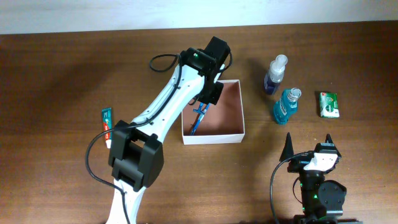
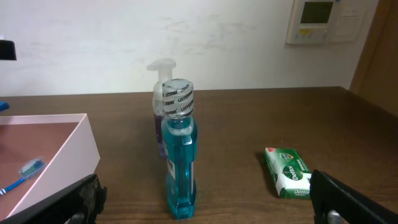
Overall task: Pack container
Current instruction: 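Lift the razor and carry it over the pink box, then lower the razor into the box and open the left gripper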
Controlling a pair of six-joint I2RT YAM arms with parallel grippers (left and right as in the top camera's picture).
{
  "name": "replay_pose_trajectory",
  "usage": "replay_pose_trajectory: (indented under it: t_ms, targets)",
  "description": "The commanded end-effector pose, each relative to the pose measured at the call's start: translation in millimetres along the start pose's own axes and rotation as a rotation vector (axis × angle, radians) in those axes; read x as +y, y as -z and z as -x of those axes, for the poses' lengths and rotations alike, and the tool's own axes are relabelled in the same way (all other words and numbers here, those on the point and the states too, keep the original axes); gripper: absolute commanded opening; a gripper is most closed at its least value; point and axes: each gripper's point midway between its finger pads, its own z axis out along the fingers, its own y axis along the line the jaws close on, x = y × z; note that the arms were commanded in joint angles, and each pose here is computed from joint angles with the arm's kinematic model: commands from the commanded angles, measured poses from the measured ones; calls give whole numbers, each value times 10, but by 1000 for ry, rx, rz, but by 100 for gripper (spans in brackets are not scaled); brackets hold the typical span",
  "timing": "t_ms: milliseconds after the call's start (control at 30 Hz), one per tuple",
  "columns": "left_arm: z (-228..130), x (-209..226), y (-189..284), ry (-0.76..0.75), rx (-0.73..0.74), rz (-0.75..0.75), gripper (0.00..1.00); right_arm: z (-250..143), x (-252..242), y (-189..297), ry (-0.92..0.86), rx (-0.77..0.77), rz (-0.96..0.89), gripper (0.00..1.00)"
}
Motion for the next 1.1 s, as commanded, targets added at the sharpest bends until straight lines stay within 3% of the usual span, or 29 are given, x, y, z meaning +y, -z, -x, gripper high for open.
replay_pose_trajectory:
  t_ms: [0, 1067]
  targets:
    - [2, 16, -108, -24, 17, 13, 7, -37, -10, -2, -3, 10, -9, 98]
    - [-240, 31, -570, 0, 145, 33, 7, -37, -10, -2, -3, 10, -9, 98]
